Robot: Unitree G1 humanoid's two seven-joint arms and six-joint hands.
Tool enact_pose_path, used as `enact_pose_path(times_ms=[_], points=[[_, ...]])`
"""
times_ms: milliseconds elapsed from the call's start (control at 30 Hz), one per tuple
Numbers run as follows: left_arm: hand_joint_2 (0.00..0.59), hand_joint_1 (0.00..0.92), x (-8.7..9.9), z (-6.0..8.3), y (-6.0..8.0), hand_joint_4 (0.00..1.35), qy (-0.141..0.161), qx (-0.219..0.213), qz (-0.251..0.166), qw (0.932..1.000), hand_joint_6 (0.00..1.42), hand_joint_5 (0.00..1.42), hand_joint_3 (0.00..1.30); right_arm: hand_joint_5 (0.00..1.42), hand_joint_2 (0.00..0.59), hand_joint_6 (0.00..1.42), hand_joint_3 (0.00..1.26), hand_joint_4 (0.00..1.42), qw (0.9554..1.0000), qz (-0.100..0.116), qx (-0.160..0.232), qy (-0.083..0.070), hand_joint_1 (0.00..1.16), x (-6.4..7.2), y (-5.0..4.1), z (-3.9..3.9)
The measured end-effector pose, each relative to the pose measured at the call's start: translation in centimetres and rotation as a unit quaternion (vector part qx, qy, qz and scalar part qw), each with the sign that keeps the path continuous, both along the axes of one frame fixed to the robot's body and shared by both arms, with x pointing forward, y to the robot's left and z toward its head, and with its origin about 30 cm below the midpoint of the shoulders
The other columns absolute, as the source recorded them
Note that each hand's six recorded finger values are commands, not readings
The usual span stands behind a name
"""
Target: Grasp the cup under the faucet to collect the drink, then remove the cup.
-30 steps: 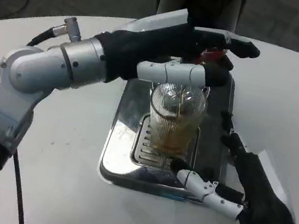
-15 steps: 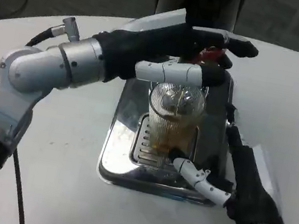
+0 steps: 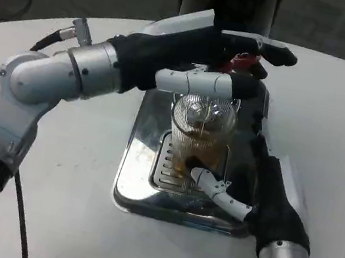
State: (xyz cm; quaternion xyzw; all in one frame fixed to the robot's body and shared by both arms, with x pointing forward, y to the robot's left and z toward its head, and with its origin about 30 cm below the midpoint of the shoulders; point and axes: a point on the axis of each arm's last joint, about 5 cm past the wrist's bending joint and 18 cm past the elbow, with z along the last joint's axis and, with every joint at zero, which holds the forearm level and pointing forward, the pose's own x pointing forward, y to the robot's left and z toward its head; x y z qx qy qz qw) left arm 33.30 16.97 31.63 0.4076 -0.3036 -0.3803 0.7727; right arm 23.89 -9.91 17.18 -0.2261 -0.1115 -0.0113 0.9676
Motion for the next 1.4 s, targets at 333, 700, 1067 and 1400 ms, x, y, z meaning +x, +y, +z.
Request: enact_pose_path(times_ms=[333,700,1067,1400], points=[[0.000,0.000,0.1,0.2,0.0,0.14,-0.004,0.004,0.000,1.0000,0.17,0.22,0.22,0.06,0.226,0.06,0.00,0.04,1.0000,0.002,0.009,0.001,0.69,0.7,0.67,0.21],[0.000,0.000,0.1,0.5,0.1,0.15,-0.005,0.010,-0.001,0.9999,0.16,0.22,0.23,0.08,0.221,0.01,0.00,0.05,0.9998,0.006,0.020,-0.001,0.68,1.1,1.21,0.41],[0.000,0.000,0.0,0.6,0.1,0.16,-0.005,0.014,-0.003,0.9999,0.15,0.23,0.24,0.09,0.221,0.00,0.00,0.04,0.9993,0.024,0.026,-0.014,0.68,1.4,1.67,0.85],[0.000,0.000,-0.1,0.8,0.1,0.16,-0.008,0.020,-0.003,0.9998,0.15,0.24,0.25,0.07,0.221,0.00,0.00,0.03,0.9995,0.015,0.023,-0.015,0.68,1.9,2.05,0.67]])
